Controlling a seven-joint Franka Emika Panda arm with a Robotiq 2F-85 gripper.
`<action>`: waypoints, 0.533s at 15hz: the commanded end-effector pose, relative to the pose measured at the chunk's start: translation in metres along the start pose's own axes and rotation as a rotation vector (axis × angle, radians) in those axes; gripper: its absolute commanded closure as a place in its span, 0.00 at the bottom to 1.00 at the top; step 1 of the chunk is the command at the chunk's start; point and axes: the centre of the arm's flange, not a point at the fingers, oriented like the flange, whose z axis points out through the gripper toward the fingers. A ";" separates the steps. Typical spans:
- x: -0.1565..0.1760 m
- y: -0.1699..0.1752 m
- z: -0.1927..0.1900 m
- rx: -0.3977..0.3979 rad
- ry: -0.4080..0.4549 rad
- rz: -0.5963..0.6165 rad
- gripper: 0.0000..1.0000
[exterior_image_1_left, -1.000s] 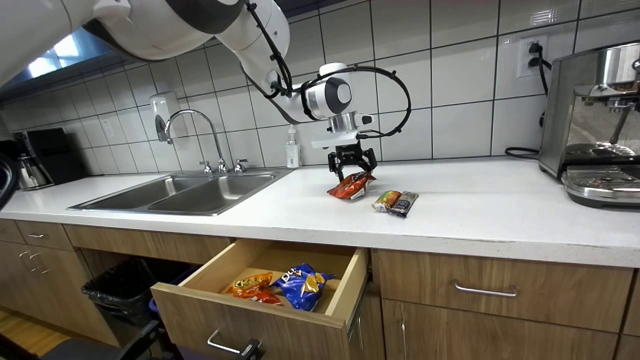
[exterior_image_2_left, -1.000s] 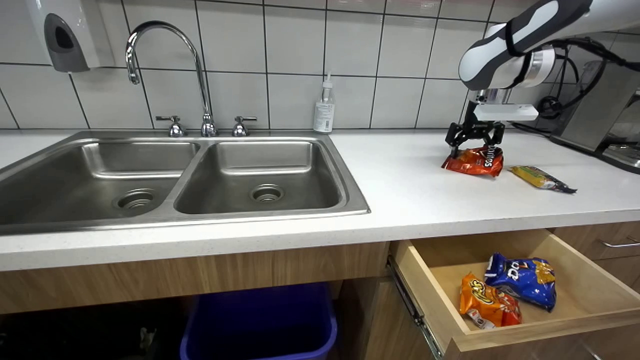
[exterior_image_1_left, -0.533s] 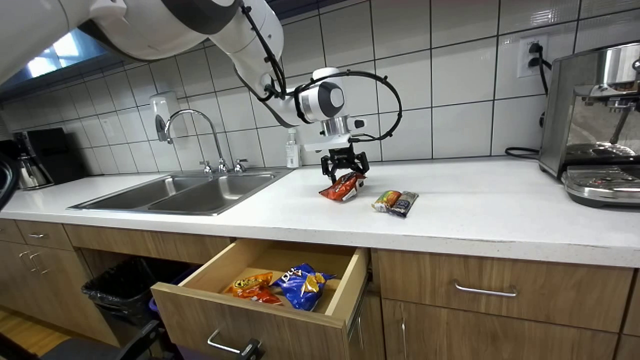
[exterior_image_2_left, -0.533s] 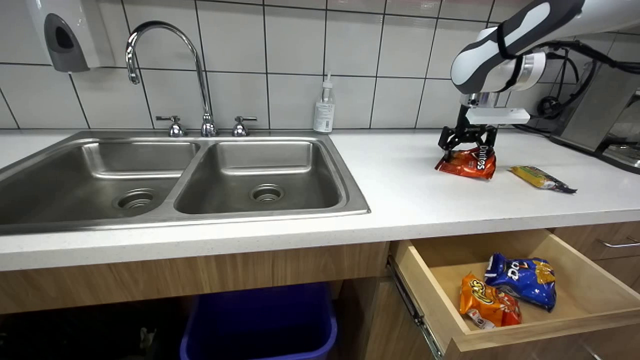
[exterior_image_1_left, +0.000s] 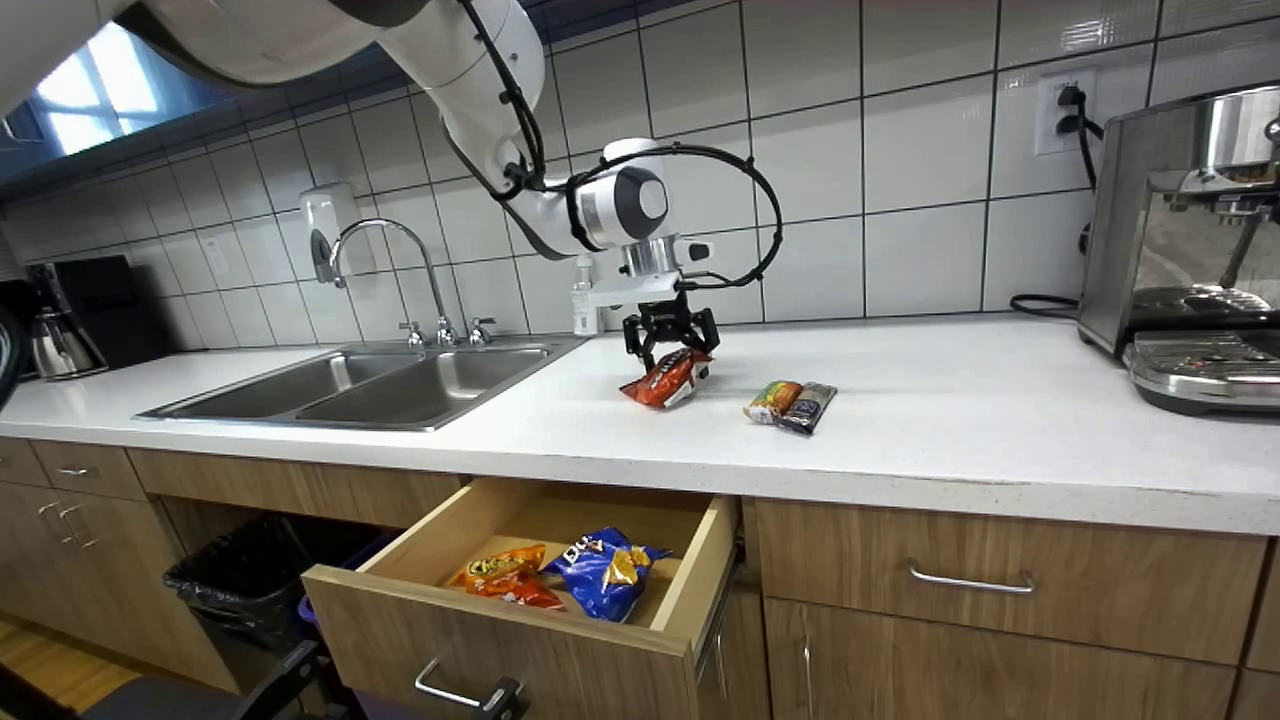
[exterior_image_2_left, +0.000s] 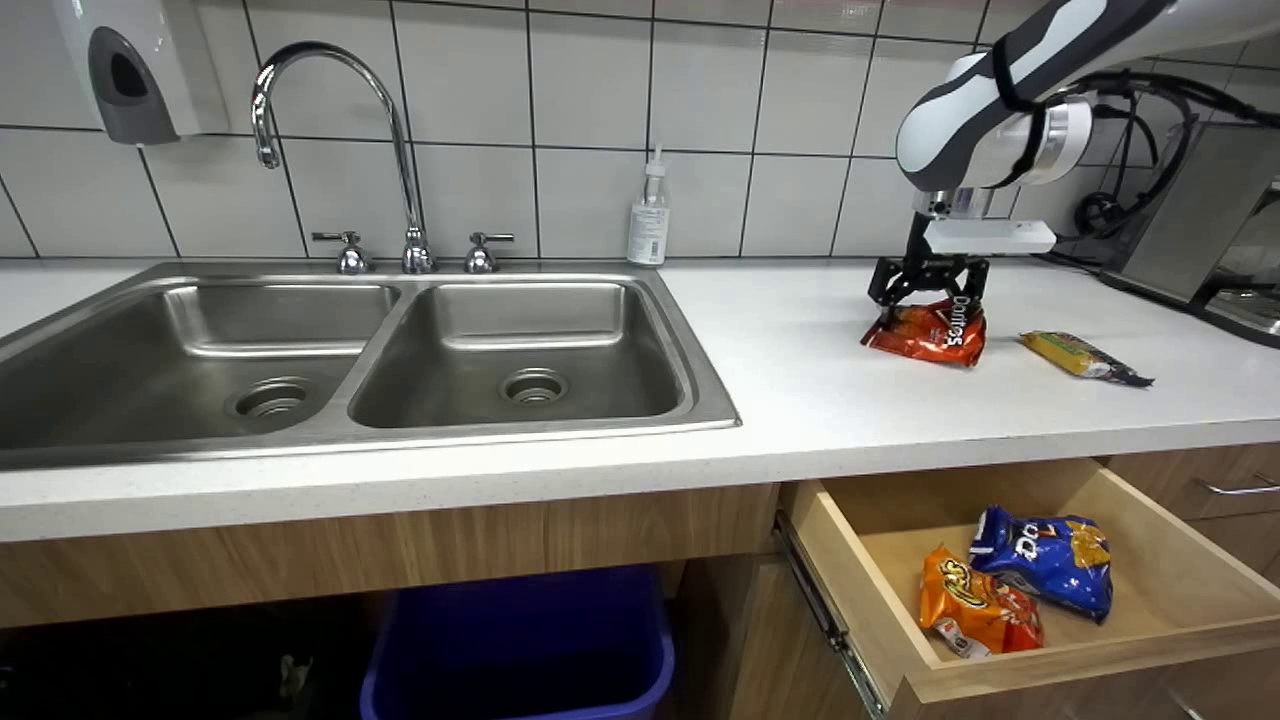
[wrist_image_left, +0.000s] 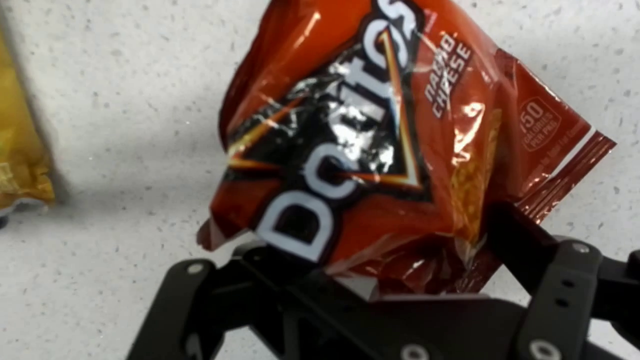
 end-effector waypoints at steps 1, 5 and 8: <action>-0.041 -0.005 -0.018 0.000 0.013 0.015 0.00; -0.066 -0.004 -0.020 0.005 0.006 0.010 0.00; -0.086 -0.003 -0.022 0.007 -0.006 0.006 0.00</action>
